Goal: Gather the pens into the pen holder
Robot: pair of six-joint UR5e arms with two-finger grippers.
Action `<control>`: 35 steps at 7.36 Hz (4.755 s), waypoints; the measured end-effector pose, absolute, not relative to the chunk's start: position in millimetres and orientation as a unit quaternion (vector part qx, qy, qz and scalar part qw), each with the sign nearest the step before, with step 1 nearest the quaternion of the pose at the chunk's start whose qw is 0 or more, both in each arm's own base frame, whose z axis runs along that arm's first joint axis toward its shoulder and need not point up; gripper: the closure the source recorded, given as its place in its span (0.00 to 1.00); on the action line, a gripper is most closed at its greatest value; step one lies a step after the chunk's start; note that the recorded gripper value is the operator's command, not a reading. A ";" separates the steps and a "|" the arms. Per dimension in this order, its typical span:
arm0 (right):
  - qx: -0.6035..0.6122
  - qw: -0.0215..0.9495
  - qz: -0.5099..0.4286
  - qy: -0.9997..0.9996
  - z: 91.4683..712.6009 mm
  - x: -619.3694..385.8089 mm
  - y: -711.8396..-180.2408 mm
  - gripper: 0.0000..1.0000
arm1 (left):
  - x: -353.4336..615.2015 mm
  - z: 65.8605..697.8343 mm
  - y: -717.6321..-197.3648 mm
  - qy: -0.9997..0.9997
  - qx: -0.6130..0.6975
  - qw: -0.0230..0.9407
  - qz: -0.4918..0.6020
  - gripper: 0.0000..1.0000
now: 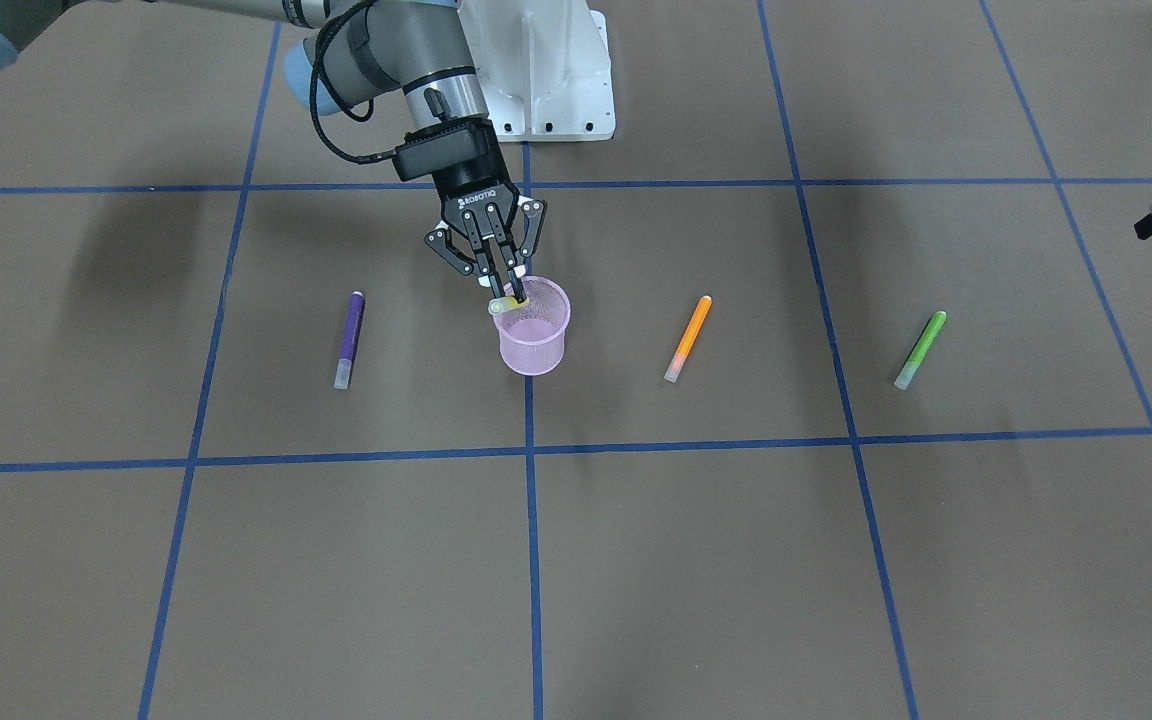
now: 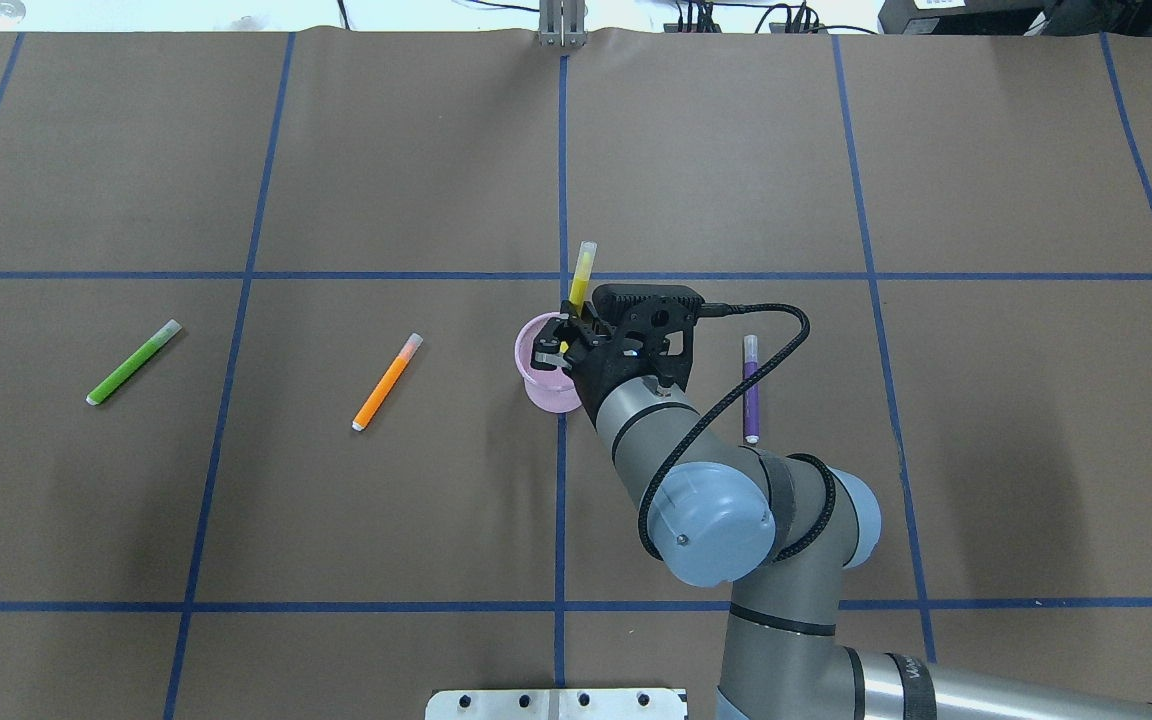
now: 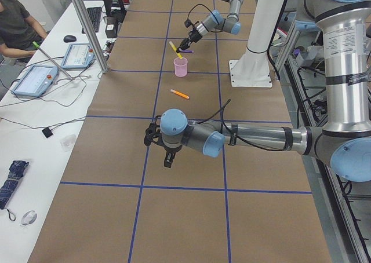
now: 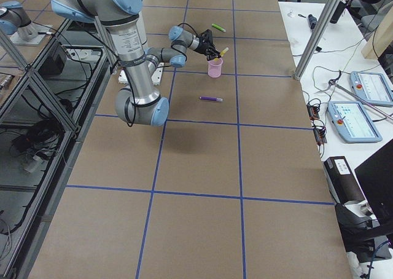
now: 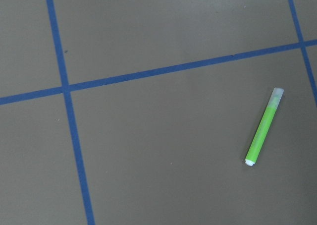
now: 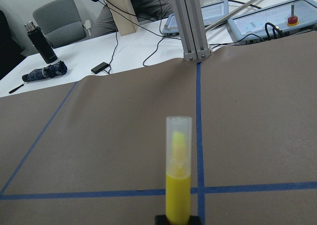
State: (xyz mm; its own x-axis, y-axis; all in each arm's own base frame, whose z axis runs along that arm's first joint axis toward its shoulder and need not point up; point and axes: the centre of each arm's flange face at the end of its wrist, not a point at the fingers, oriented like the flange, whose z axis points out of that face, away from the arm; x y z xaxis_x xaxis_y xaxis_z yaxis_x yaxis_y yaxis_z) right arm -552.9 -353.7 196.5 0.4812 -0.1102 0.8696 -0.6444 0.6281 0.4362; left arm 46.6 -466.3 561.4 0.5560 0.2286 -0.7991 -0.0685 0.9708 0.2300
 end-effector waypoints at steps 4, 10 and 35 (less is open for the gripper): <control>0.356 0.767 0.157 -0.510 202.6 -494.5 -367.6 0.00 | 190.1 498.1 -500.0 0.413 0.110 0.886 0.180 0.00; 0.116 0.858 0.063 -0.496 413.0 -207.3 -508.6 0.00 | 296.5 521.3 -484.6 0.347 0.113 0.880 0.303 0.01; 0.130 0.899 -0.026 -0.417 542.4 -108.8 -489.4 0.00 | 401.4 219.3 -482.4 0.386 0.166 0.844 0.332 1.00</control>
State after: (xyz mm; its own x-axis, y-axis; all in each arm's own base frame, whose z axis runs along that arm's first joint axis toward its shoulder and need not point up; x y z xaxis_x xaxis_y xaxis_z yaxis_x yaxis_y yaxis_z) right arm -108.8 -489.4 542.4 0.6507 -0.1550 0.7433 -0.0611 0.9651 0.2548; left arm 401.4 -482.4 219.3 0.4805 0.6892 -0.5423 -0.4331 0.7242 0.5366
